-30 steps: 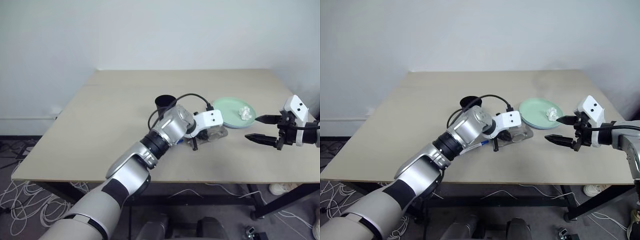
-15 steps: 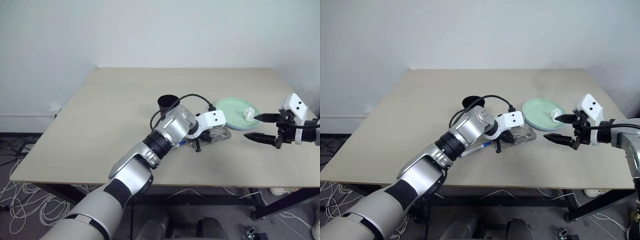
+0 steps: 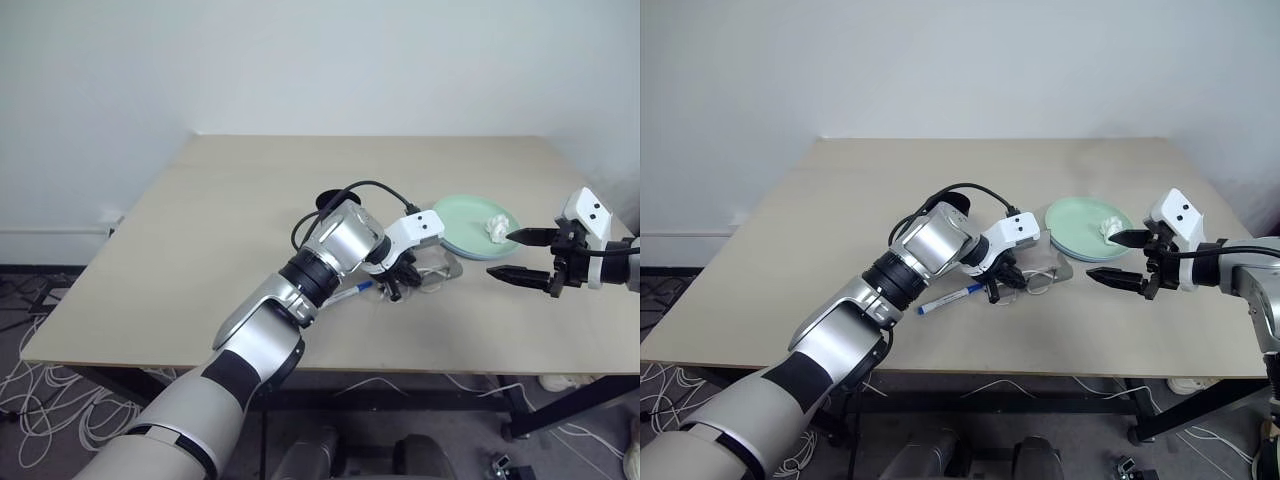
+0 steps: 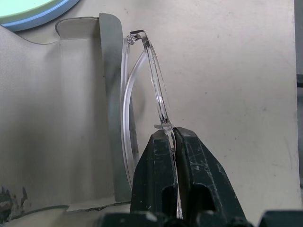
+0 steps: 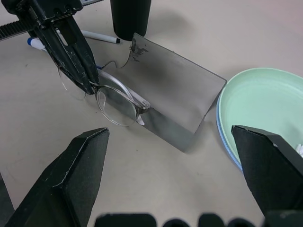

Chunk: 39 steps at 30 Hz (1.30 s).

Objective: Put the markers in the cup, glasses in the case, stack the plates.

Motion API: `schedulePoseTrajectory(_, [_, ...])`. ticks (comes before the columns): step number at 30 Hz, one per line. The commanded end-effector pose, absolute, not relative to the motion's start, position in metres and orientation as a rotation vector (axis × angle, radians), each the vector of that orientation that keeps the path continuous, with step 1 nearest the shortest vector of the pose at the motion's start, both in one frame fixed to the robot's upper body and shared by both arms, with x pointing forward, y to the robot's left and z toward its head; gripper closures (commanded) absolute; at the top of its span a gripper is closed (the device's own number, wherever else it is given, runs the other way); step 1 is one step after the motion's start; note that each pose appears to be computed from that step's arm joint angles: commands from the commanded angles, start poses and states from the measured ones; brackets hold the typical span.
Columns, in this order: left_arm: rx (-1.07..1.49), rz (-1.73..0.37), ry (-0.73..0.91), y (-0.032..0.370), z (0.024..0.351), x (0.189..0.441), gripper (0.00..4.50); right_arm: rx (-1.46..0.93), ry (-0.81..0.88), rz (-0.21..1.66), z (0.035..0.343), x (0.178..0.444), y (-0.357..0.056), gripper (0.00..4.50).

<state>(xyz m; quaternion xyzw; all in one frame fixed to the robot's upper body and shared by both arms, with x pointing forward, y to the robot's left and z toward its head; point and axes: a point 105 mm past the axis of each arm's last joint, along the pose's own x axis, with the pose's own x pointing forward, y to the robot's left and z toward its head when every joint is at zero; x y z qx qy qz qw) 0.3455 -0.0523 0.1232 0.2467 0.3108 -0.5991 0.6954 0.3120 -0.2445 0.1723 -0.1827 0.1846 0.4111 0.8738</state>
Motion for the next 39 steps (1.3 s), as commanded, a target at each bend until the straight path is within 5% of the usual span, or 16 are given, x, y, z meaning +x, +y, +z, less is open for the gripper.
schedulePoseTrajectory(1, [0.494, -1.331, 0.602, -0.050, 0.166, 0.359, 4.50, -0.409, 0.322, 0.863, 0.188, 0.315, -0.241, 0.00])
schedulePoseTrajectory(4, [0.421, -1.406, 0.733, -0.030, 0.158, 0.346, 4.50, -0.390, 0.337, 0.877, 0.184, 0.314, -0.240, 0.00])
schedulePoseTrajectory(7, [0.421, -1.487, 0.830, -0.016, 0.141, 0.325, 3.84, -0.395, 0.347, 0.951, 0.183, 0.301, -0.239, 0.00])
schedulePoseTrajectory(19, [0.438, -1.532, 0.883, -0.005, 0.131, 0.306, 0.02, -0.394, 0.361, 0.955, 0.179, 0.299, -0.240, 0.00])
schedulePoseTrajectory(29, [0.743, -1.410, 0.629, -0.002, 0.131, 0.340, 0.02, -0.393, 0.363, 0.942, 0.177, 0.301, -0.240, 0.00])
schedulePoseTrajectory(39, [0.928, -1.473, 0.563, 0.005, 0.116, 0.336, 0.02, -0.390, 0.359, 0.933, 0.176, 0.301, -0.238, 0.00])
